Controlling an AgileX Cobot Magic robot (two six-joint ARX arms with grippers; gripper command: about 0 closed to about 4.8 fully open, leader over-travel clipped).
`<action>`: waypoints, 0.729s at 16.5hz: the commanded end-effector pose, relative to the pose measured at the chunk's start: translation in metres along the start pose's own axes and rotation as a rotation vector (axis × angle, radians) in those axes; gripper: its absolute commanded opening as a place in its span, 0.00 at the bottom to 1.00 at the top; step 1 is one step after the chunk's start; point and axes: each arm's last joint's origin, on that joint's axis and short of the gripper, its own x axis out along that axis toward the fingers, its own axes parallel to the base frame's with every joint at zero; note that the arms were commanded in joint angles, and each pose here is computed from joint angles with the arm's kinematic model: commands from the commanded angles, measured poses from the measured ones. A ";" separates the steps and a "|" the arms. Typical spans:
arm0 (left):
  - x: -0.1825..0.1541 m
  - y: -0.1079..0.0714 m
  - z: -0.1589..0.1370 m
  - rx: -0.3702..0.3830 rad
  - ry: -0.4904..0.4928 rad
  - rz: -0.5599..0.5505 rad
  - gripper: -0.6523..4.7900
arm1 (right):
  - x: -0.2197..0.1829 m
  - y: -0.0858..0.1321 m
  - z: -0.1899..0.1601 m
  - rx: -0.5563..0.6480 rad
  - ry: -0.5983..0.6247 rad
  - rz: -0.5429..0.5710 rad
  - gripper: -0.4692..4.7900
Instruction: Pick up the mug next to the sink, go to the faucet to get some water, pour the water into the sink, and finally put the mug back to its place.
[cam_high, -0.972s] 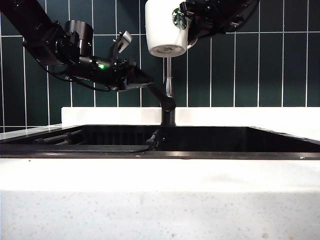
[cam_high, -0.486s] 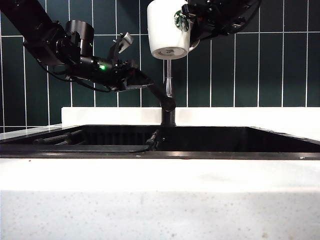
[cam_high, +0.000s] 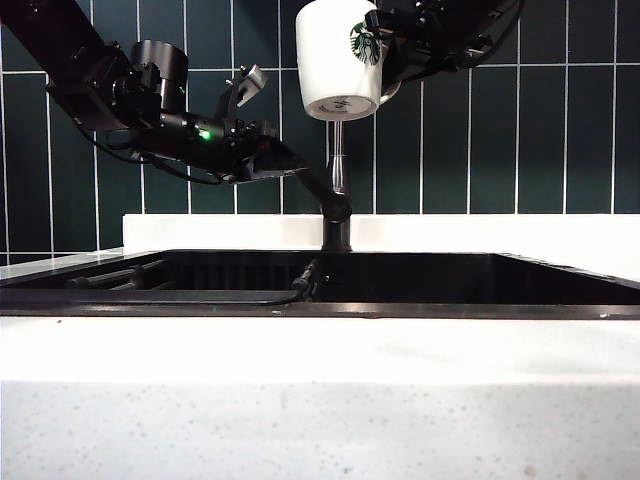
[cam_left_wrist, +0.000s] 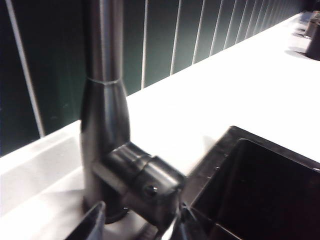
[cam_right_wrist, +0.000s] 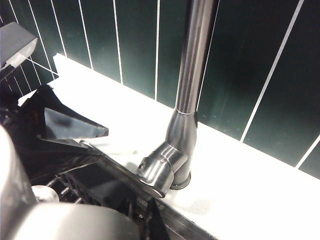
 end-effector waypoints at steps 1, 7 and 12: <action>-0.002 0.007 0.007 0.026 -0.033 0.223 0.46 | -0.007 0.000 0.017 0.002 -0.102 0.001 0.09; -0.011 -0.003 0.035 -0.055 -0.115 0.094 0.45 | -0.011 -0.006 0.018 -0.072 -0.080 -0.104 0.09; -0.057 -0.025 0.096 -0.114 -0.060 0.093 0.45 | -0.033 -0.015 0.019 -0.209 0.050 -0.229 0.09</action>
